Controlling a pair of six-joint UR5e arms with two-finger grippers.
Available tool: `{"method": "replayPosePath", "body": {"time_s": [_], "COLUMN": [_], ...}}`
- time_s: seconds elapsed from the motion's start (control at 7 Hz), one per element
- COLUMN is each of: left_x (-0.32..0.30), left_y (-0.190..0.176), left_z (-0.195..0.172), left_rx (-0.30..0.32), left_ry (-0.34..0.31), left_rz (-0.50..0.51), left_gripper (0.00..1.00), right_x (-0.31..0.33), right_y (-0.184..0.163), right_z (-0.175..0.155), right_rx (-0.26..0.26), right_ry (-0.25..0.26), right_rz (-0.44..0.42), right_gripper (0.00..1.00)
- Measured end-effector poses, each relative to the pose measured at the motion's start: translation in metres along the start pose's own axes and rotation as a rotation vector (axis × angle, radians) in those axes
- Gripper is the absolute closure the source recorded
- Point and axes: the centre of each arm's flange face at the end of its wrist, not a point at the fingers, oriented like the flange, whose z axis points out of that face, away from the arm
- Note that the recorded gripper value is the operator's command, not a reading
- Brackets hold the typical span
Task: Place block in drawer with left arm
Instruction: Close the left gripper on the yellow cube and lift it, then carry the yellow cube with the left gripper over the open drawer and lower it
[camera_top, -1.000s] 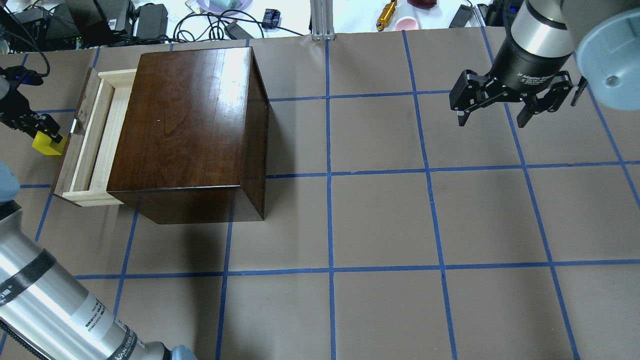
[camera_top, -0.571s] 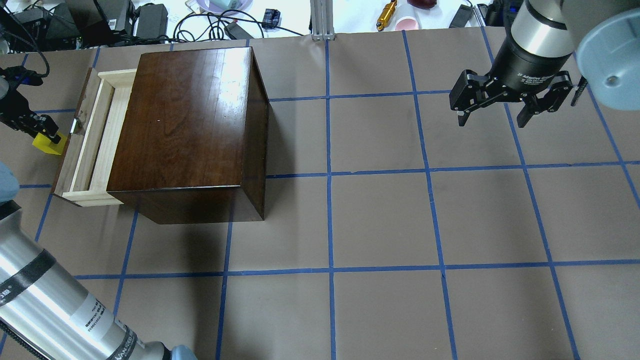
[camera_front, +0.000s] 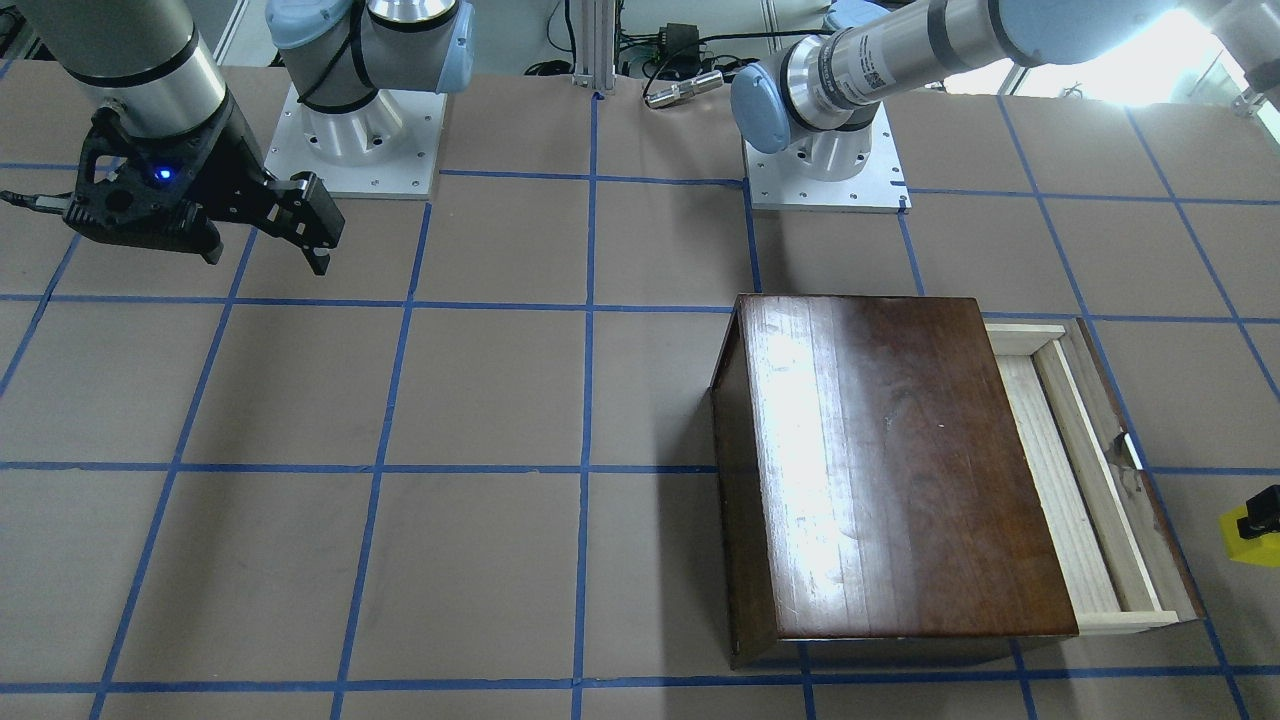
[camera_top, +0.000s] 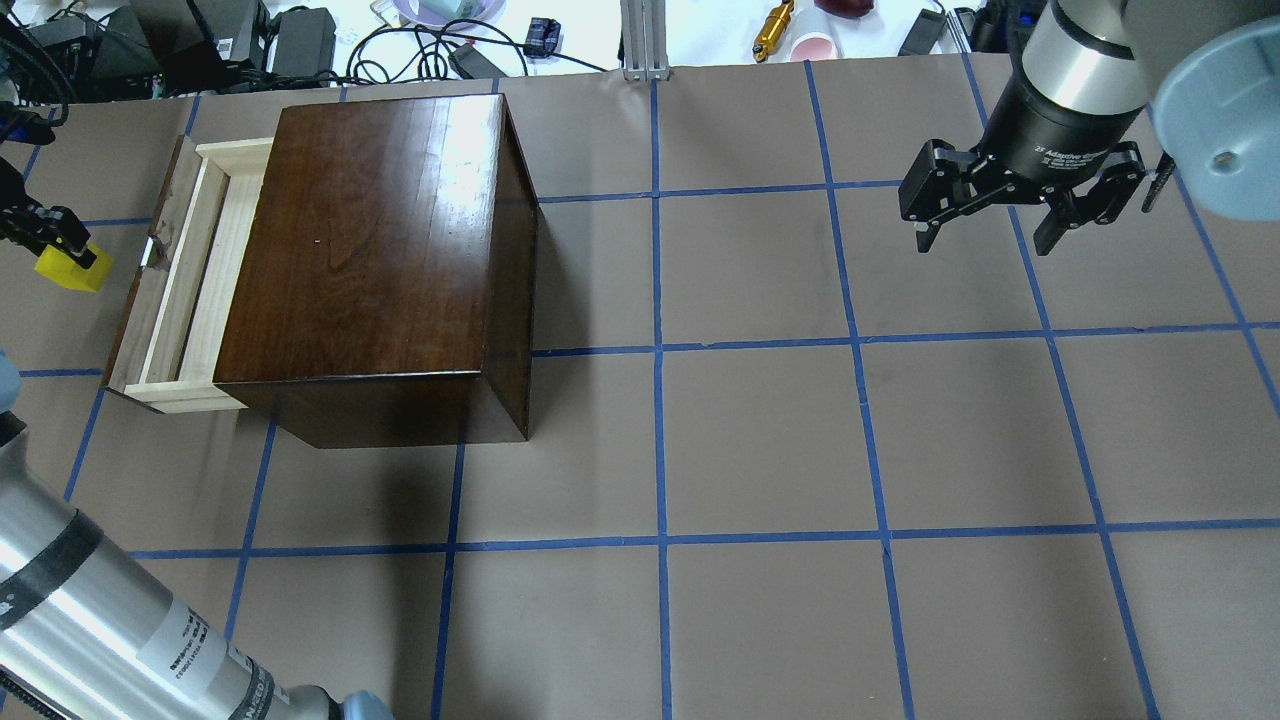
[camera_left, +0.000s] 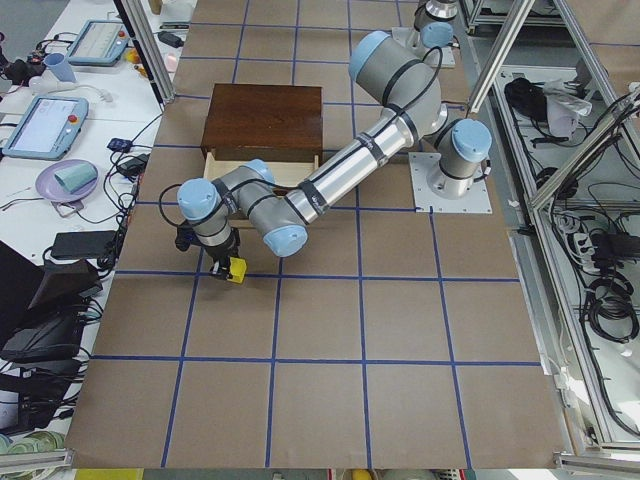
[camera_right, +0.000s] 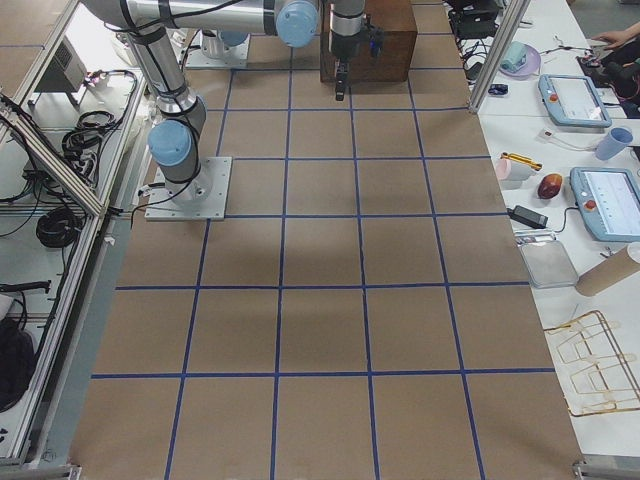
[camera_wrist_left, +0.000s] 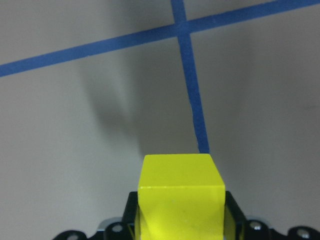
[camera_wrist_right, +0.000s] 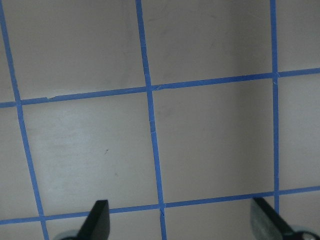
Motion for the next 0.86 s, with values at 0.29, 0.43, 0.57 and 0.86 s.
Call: {"method": "replayPosePath", "body": {"time_s": [0.29, 0.43, 0.57, 0.86], "left_x": [0.026, 0.042, 0.06, 0.106], "left_y": [0.016, 0.024, 0.03, 0.037], "left_z": [-0.055, -0.077, -0.093, -0.115], "left_rx": [-0.01, -0.013, -0.014, -0.002], "left_ry": [0.016, 0.023, 0.025, 0.036], "left_rz": [0.007, 0.013, 0.016, -0.006], "left_gripper": [0.82, 0.82, 0.82, 0.82], "right_x": [0.0, 0.0, 0.0, 0.0], "right_y": [0.0, 0.0, 0.0, 0.0], "right_z": [0.0, 0.0, 0.0, 0.0], "right_rx": [0.0, 0.0, 0.0, 0.0], "right_ry": [0.0, 0.0, 0.0, 0.0], "right_rz": [0.0, 0.0, 0.0, 0.0], "right_gripper": [0.0, 0.0, 0.0, 0.0]}}
